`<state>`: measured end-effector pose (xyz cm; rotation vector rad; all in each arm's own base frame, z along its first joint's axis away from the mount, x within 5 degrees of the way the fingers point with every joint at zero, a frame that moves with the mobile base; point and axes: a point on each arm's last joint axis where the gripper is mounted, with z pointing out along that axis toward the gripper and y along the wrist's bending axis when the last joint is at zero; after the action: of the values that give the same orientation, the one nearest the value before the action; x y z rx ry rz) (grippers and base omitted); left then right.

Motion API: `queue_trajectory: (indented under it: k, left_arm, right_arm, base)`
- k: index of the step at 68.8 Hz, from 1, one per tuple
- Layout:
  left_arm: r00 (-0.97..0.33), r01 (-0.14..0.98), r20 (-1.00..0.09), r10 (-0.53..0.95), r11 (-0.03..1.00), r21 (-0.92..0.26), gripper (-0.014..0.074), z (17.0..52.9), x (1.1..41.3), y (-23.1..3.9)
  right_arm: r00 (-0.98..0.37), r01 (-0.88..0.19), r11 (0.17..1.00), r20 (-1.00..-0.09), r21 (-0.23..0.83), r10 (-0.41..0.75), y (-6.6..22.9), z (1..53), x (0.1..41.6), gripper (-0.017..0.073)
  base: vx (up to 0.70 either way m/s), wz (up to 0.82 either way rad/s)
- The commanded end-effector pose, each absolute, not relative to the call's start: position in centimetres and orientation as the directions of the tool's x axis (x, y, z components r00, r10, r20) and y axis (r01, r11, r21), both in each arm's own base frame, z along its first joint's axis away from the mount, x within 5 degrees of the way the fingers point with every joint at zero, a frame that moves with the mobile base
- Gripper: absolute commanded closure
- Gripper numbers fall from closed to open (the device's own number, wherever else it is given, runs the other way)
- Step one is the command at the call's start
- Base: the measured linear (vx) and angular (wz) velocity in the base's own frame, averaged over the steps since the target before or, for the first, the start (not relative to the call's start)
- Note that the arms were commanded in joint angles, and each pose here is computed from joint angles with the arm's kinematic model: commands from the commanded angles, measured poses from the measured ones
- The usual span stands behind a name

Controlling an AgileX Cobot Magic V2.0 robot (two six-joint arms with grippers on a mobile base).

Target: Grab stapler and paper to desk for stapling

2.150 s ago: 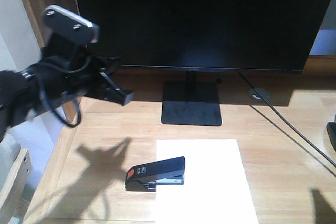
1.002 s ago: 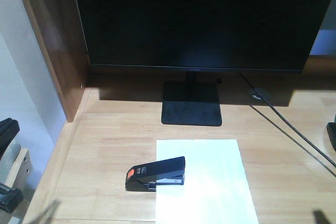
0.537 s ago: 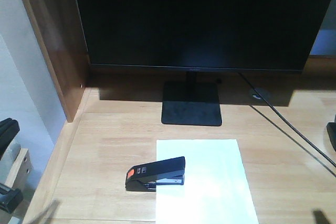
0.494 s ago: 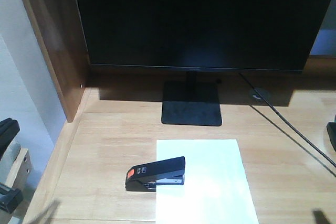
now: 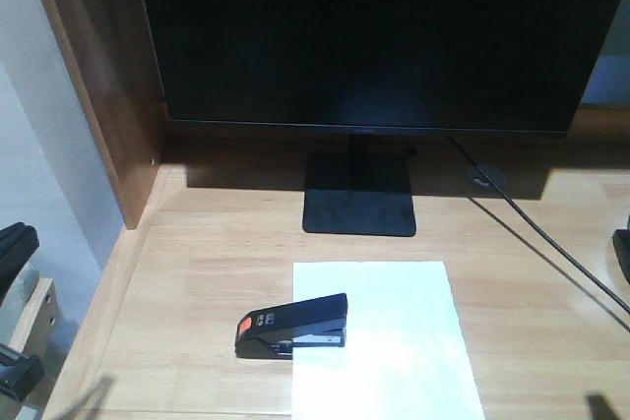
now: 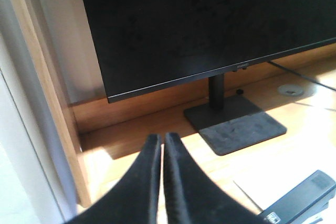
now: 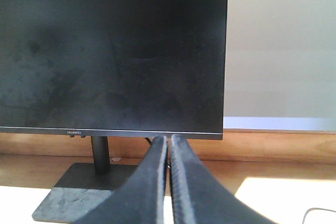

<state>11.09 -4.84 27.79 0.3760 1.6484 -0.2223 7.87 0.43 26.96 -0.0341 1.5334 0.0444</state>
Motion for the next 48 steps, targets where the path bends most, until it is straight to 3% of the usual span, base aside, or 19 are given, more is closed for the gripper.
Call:
queue_trajectory:
  k: [1,33,48]
  left_arm:
    - [-0.057,0.367,-0.997,0.06,0.93,0.034,0.06,28.9,11.1,-4.9]
    - [0.02,0.48,-0.997,-0.069,0.876,-0.051,0.06,30.0,10.7,-5.9]
    - [0.019,0.47,-0.996,-0.084,0.88,-0.065,0.06,29.2,10.7,-5.7]
  right_arm:
    - [0.056,-0.052,0.999,-0.998,-0.002,0.001,0.5,27.8,7.9,0.0566]
    - [0.056,-0.052,0.999,-0.998,-0.002,0.001,0.5,27.8,7.9,0.0566]
    - [0.056,-0.048,0.999,-0.998,-0.002,0.001,0.4,27.8,7.9,0.0566]
  base:
    - [0.0,0.0]
    - [0.0,0.0]
    - [0.0,0.0]
